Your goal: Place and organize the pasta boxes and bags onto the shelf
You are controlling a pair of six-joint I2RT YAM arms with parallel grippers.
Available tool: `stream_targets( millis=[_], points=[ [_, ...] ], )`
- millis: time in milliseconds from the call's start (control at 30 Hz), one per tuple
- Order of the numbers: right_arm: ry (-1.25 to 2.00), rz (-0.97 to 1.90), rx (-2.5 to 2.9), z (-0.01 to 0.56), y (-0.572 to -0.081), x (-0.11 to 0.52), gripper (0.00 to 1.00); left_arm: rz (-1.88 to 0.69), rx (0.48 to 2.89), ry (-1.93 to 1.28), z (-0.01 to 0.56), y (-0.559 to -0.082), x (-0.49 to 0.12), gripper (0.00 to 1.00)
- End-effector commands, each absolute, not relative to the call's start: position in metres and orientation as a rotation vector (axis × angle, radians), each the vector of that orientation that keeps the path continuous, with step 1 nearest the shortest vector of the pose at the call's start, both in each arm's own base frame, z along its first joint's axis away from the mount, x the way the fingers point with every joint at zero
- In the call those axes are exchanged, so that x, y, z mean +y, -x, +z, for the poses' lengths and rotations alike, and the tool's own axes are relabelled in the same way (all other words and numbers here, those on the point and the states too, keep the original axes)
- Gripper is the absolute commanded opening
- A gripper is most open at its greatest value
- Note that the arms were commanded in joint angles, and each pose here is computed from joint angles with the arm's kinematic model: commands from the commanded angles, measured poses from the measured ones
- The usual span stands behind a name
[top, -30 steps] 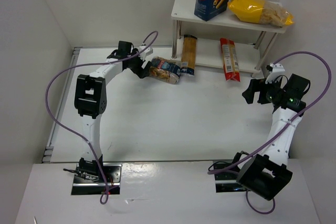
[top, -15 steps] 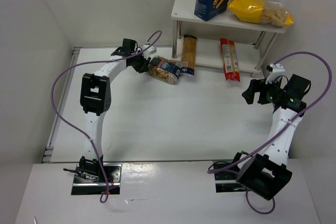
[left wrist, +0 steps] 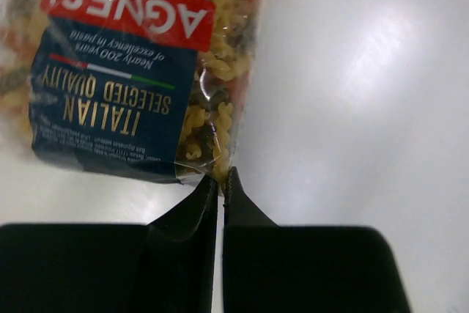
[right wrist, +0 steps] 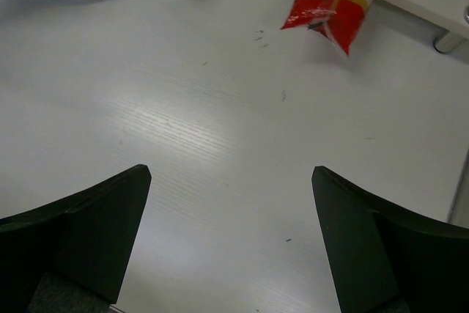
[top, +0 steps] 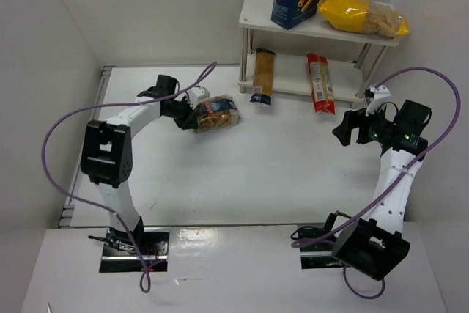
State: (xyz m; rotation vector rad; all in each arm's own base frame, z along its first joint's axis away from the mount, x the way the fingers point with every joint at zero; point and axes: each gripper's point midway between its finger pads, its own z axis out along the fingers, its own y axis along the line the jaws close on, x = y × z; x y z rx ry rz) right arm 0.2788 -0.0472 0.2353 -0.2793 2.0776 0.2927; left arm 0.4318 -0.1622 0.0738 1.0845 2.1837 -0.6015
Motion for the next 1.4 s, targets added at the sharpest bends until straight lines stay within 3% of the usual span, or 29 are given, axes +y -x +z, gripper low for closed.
stream_targets(
  millis=[0, 233, 500, 667, 1033, 1367],
  points=[
    [0.439, 0.344, 2.038, 0.248, -0.276, -0.021, 0.99, -0.711, 2.096, -1.145, 0.113, -0.378, -0.16, 0.0],
    [0.551, 0.394, 2.062, 0.235, -0.271, 0.003, 0.99, -0.727, 2.088, -1.202, 0.131, -0.297, -0.156, 0.0],
    [0.654, 0.454, 2.032, 0.235, -0.264, 0.028, 0.99, -0.752, 2.003, -1.137, 0.204, -0.279, -0.161, 0.0],
    [0.856, 0.486, 2.107, 0.208, -0.251, 0.06, 0.99, -0.923, 1.934, -1.107, 0.233, -0.265, -0.179, 0.0],
    [1.245, 0.457, 2.101, 0.172, -0.276, 0.155, 0.99, -1.065, 2.062, -1.068, 0.192, -0.278, -0.173, 0.0],
    [1.377, 0.173, 1.978, 0.159, -0.293, 0.246, 0.99, -1.18, 2.145, -0.888, 0.168, -0.311, -0.147, 0.0]
  ],
)
